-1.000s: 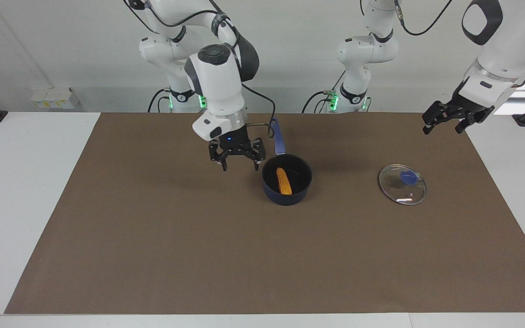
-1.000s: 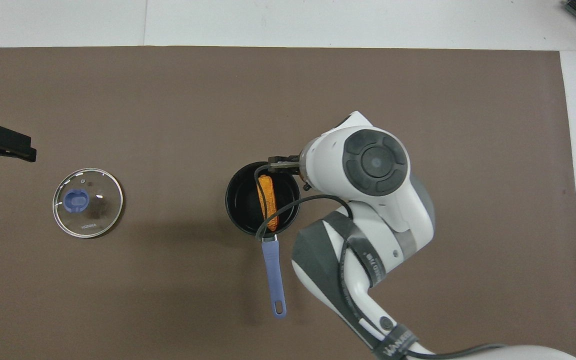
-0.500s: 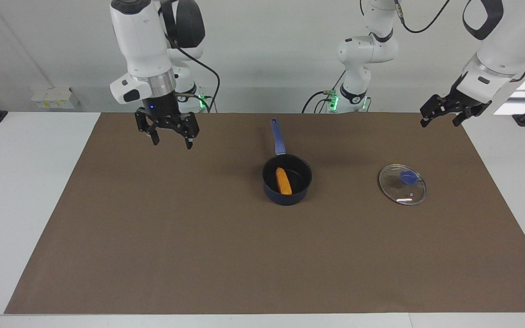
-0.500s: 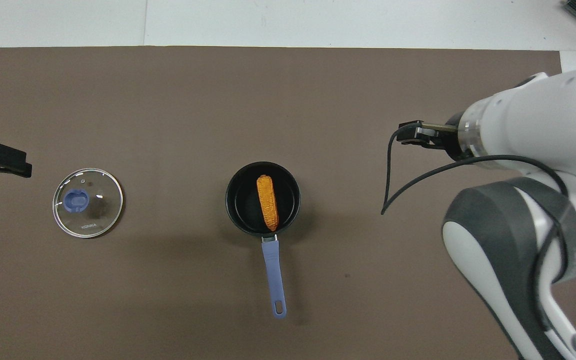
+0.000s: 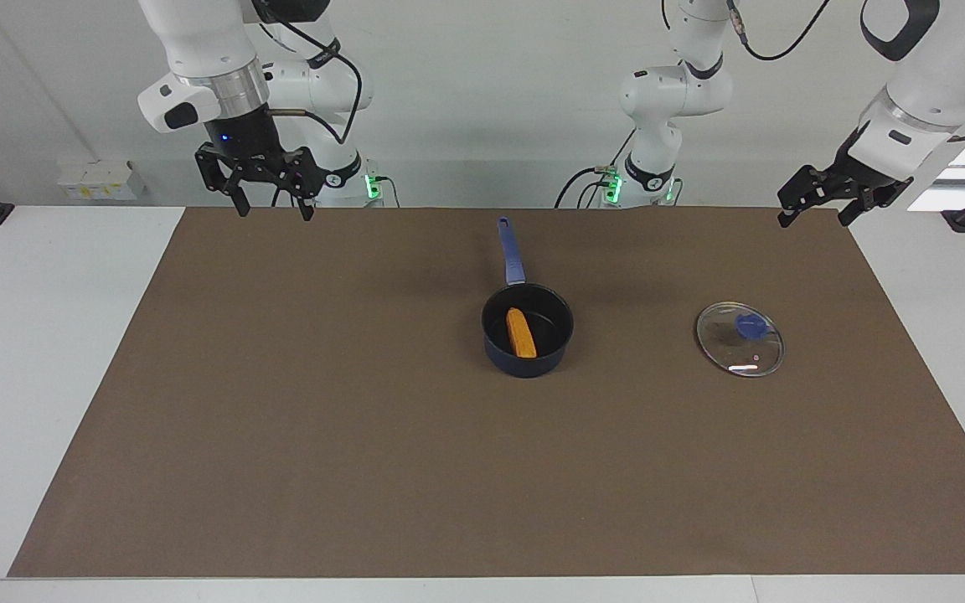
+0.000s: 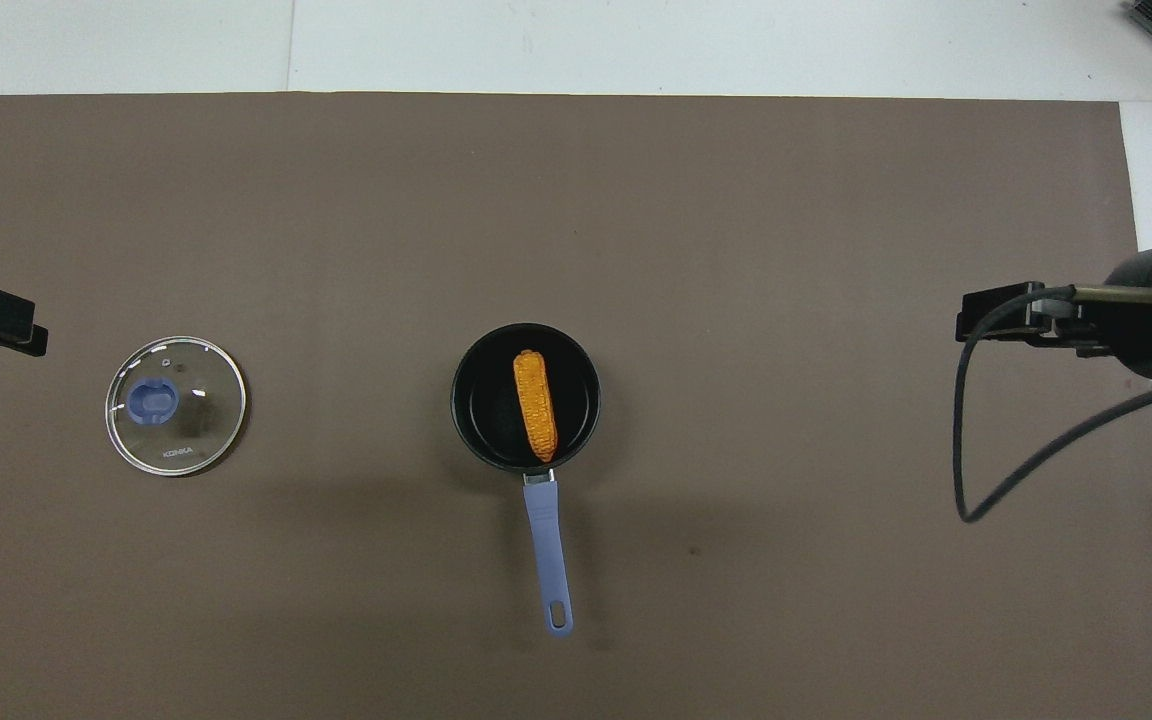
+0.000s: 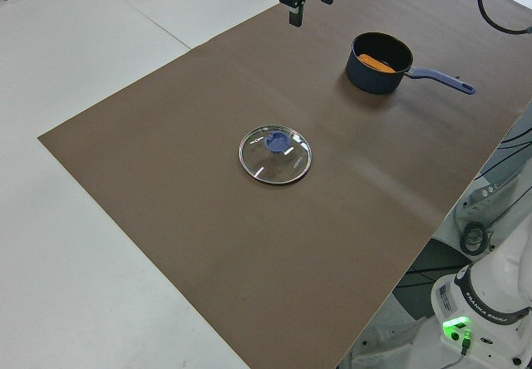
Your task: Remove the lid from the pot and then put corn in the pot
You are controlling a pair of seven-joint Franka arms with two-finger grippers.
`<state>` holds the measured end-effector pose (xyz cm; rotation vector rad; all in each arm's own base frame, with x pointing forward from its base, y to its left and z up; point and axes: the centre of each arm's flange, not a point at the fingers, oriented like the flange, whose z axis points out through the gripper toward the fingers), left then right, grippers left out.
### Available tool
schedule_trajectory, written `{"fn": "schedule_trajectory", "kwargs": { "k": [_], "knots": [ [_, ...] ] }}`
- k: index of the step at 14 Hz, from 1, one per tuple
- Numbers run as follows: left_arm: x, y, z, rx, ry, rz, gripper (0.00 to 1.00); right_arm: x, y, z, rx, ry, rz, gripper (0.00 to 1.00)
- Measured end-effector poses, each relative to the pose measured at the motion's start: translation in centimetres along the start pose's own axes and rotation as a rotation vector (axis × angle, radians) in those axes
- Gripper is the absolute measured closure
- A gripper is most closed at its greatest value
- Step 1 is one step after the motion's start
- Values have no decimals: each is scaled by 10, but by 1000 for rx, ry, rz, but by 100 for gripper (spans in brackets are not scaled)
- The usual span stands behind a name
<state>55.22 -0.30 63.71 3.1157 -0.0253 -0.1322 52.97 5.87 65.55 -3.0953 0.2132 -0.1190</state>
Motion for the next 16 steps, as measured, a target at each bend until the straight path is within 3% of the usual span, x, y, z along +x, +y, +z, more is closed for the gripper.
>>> {"fn": "schedule_trajectory", "kwargs": {
  "k": [5,16],
  "knots": [
    [0,2,0,0,0,2,0,3,6,4,-30,-24,-79,0],
    [0,2,0,0,-1,-4,0,5,6,3,-31,-24,-120,0]
  ]
}}
